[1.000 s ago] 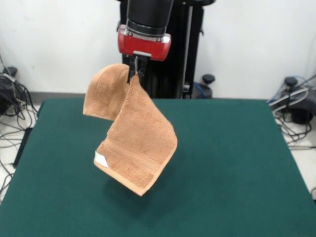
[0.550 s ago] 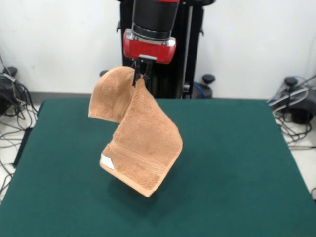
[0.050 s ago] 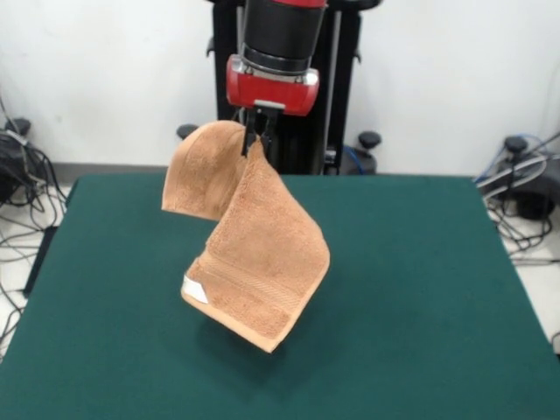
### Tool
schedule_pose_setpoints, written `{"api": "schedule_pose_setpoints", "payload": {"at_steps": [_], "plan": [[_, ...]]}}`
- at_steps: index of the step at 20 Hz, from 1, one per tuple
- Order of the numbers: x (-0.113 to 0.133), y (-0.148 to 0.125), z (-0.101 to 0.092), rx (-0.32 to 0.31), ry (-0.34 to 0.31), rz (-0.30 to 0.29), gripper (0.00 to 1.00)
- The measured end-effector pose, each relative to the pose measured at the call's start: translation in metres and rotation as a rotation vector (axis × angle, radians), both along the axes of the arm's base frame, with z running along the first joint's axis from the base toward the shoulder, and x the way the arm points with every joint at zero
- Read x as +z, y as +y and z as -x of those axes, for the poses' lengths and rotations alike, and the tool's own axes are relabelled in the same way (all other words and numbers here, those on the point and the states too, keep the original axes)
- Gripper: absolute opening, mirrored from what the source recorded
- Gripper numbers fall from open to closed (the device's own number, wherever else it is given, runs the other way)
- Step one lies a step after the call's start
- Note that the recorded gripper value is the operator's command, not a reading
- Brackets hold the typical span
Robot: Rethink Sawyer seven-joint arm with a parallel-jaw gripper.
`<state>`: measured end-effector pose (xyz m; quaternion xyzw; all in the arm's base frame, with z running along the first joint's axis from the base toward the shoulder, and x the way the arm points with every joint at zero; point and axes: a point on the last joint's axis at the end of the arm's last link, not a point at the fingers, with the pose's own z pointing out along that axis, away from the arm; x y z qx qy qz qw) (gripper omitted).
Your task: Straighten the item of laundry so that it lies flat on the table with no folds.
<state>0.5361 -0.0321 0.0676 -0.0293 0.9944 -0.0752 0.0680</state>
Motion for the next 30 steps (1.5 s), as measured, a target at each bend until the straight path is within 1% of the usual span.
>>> {"api": "schedule_pose_setpoints", "payload": {"at_steps": [10, 15, 24, 30], "plan": [[-0.001, 0.002, -0.001, 0.006, -0.012, 0.001, 0.00], [-0.008, 0.008, -0.001, 0.019, -0.022, -0.002, 0.00], [-0.023, 0.028, 0.001, 0.059, -0.041, -0.008, 0.00], [-0.031, 0.032, 0.003, 0.066, -0.040, -0.012, 0.00]]}}
